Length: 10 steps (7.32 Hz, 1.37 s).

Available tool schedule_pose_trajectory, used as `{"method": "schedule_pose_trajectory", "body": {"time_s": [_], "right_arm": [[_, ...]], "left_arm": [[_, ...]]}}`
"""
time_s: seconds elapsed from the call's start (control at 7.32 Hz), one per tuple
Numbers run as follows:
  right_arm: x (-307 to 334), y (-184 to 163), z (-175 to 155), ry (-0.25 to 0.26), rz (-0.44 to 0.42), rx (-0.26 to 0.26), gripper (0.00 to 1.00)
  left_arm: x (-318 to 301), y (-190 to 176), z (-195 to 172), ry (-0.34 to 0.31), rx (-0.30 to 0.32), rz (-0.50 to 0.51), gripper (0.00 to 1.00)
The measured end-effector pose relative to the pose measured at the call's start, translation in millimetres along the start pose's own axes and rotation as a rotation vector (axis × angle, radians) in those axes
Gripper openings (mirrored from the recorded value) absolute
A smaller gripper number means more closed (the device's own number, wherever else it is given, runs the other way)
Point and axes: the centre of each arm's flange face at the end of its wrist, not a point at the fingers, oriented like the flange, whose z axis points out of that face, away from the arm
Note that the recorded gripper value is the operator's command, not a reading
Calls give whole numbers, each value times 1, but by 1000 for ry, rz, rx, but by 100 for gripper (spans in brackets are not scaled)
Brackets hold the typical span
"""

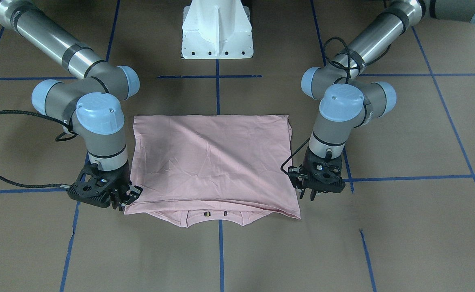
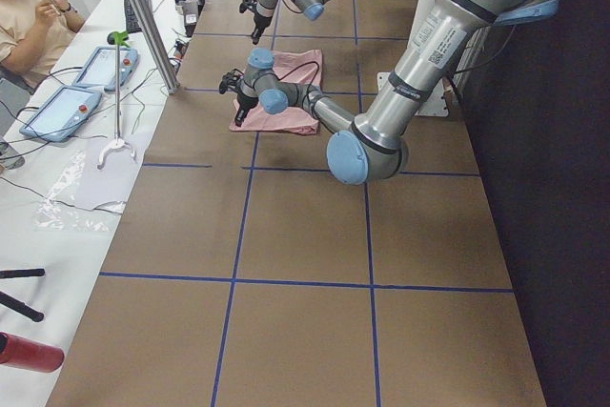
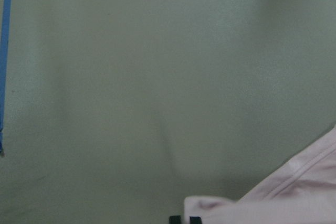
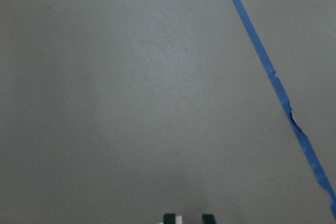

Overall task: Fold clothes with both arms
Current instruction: 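Release the hem and raise both grippers away from the shirt, then lower the left gripper to the folded shirt's edge nearest it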

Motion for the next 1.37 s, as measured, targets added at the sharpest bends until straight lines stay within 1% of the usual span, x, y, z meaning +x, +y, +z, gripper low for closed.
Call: {"method": "schedule_pose_trajectory", "body": {"time_s": [0.14, 0.27, 0.41, 0.55, 0.68, 0.82, 1.09, 1.23, 1.37], "right_arm": [[15, -23, -6, -11, -39, -28, 100], [27, -38, -10, -25, -77, -54, 100], [35, -44, -16, -44, -98, -78, 100], [43, -44, -23, -65, -109, -93, 100], [52, -39, -31, -82, -116, -96, 100], [59, -35, -37, -90, -119, -96, 100], [63, -33, -40, -95, -120, -95, 100], [63, -33, -41, -95, -121, -95, 100], [63, -33, -41, -95, -121, -95, 100]], "left_arm": [[-1, 7, -15, 29, 20, 13, 100], [-1, 20, -31, 58, 32, 21, 100], [-1, 51, -45, 89, 20, 18, 100], [-2, 91, -55, 114, -9, -5, 90], [-3, 130, -64, 130, -41, -43, 65], [3, 165, -71, 140, -70, -91, 48], [37, 219, -70, 152, -117, -186, 48], [53, 235, -66, 156, -134, -203, 48], [63, 241, -64, 159, -143, -209, 48]]}}
